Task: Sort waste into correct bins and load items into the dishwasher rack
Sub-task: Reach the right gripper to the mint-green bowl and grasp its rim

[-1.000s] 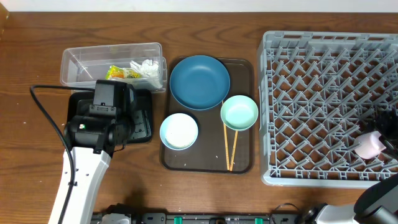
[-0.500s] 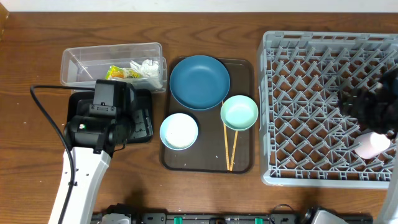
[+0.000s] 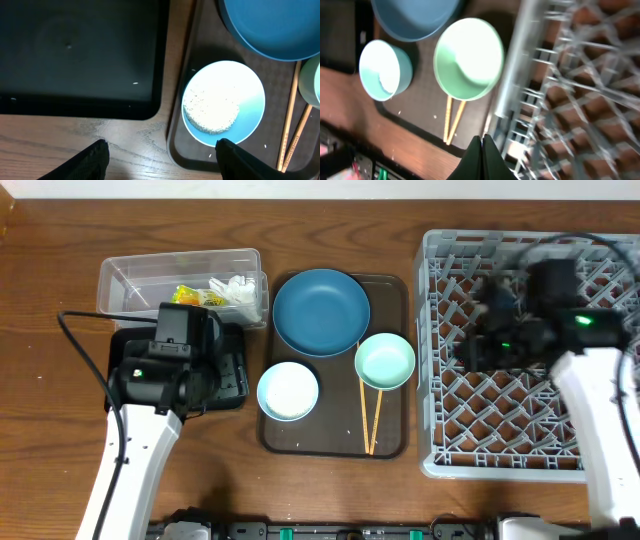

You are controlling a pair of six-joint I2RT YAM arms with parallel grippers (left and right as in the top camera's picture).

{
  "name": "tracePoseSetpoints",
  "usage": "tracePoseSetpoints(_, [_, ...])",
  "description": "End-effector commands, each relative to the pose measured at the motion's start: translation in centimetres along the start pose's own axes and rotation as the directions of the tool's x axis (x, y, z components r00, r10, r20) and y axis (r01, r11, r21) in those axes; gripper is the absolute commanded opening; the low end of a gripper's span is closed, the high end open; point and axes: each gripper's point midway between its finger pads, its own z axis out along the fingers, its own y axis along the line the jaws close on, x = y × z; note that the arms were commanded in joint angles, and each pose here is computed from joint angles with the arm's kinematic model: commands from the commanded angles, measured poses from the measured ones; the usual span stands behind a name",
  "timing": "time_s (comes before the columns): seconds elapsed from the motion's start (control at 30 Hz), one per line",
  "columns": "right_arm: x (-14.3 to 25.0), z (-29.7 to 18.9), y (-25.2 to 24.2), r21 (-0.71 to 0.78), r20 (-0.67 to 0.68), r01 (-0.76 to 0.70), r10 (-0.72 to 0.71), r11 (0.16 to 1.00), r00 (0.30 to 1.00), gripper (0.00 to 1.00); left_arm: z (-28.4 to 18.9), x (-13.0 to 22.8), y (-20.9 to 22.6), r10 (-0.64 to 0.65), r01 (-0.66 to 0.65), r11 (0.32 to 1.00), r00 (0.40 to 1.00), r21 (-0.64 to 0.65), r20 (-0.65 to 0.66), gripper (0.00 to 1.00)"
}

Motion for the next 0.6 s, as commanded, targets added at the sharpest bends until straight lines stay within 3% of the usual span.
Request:
tracePoseSetpoints(0.0, [-0.3, 2.5, 2.0, -0.019, -0.041, 0.063, -0.064, 0.998, 0.997, 0.01, 0.1, -0.2, -0.1, 0.001, -0.001, 1.000, 1.000, 0.011, -0.005, 0.72])
tracePoseSetpoints(0.23, [-3.4, 6.9, 1.6, 0.220, 0.007, 0.159, -0.164, 0.963, 0.986, 0.03, 0.2, -0.2, -0.1, 0.000, 0.000, 1.000, 1.000, 0.010, -0.009, 0.72])
tracePoseSetpoints(0.4, [-5.2, 9.7, 2.8, 0.293, 0.039, 0.235, -0.257, 0.927, 0.966, 0.16, 0.2, -0.2, -0.1, 0.000, 0.000, 1.000, 1.000, 0.010, -0.009, 0.72])
tracePoseSetpoints(0.43, [-5.3, 10.3, 2.8, 0.305, 0.033, 0.243, -0.266, 0.921, 0.963, 0.22, 0.2, -0.2, -0.1, 0.000, 0.000, 1.000, 1.000, 0.010, -0.009, 0.72])
tracePoseSetpoints(0.57, [-4.7, 12.8, 1.9, 0.357, -0.026, 0.265, -0.274, 0.896, 0.961, 0.29, 0.2, -0.2, -0.1, 0.000, 0.000, 1.000, 1.000, 0.009, -0.009, 0.72])
